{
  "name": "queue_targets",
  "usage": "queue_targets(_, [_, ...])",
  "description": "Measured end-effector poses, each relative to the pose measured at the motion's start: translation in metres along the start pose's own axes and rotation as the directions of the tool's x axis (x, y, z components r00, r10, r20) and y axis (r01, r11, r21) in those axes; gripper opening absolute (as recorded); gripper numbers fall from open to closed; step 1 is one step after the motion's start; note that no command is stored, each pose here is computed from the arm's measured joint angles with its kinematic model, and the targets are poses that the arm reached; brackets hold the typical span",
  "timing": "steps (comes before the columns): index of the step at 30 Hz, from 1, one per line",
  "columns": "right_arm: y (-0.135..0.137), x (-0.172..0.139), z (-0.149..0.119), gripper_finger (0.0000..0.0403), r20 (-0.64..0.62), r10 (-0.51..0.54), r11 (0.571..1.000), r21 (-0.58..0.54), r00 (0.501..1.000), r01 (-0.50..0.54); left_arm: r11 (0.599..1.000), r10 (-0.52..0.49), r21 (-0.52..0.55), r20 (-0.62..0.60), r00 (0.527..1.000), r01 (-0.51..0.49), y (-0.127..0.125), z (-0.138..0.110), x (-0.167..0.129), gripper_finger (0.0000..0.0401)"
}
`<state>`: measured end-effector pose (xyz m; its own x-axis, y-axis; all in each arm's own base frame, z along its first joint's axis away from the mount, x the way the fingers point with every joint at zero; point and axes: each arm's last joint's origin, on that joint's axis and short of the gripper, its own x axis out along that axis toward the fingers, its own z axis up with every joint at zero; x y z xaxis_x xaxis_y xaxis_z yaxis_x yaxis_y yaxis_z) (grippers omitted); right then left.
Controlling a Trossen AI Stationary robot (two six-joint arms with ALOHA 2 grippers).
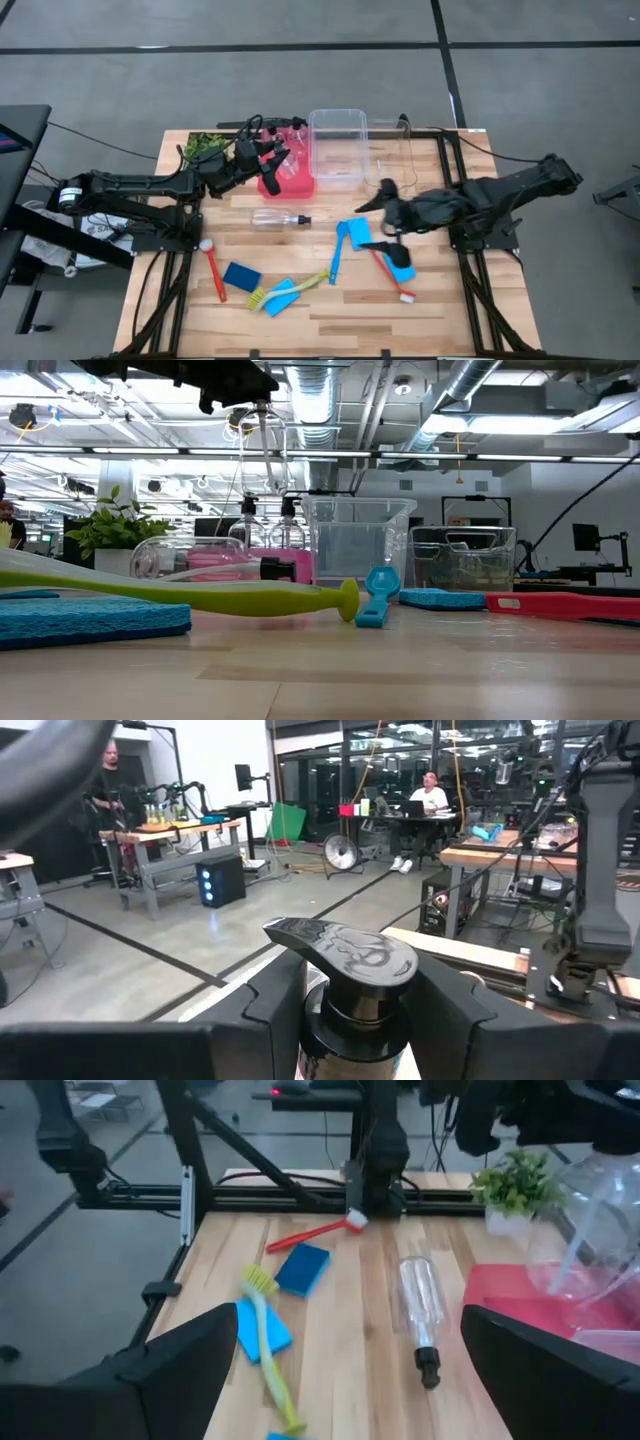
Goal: Pick & Place Kitchen Sink Supplies
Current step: Put the bottom left transparent dishwashing liquid dispenser into the red bin
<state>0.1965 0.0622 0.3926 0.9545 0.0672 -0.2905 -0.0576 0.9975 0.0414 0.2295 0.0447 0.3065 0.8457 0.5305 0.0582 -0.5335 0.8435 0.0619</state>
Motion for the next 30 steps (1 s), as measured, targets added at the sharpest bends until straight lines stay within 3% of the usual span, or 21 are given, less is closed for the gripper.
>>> queue_targets(7, [-0.011, -0.046, -0.041, 0.0377, 0.124, 0.055, 0.998, -0.005, 0.991, -0.055, 0.999, 0.048, 0.003, -0.003, 0.999, -0.048, 0.01, -0.001, 0.004, 0.0139])
queue_targets(12, [-0.019, -0.062, -0.086, 0.0377, 0.173, 0.081, 0.996, 0.008, 0.982, -0.083, 0.996, 0.093, -0.014, -0.012, 0.996, -0.094, 0.02, -0.004, 0.009, 0.0139])
queue_targets(16, [-0.026, -0.07, -0.116, 0.0377, 0.192, 0.078, 0.995, 0.04, 0.978, -0.087, 0.997, 0.071, -0.028, -0.032, 0.997, -0.072, 0.022, -0.014, 0.021, 0.0139])
queue_targets(21, [-0.033, -0.079, -0.138, 0.0377, 0.229, 0.055, 0.994, 0.076, 0.972, -0.074, 0.997, 0.07, -0.028, -0.036, 0.997, -0.071, 0.018, -0.029, 0.037, 0.0139])
queue_targets(30, [-0.039, -0.092, -0.147, 0.0377, 0.294, 0.061, 0.992, 0.089, 0.954, -0.091, 0.996, 0.082, -0.036, -0.123, 0.989, -0.087, 0.015, -0.058, 0.056, 0.014])
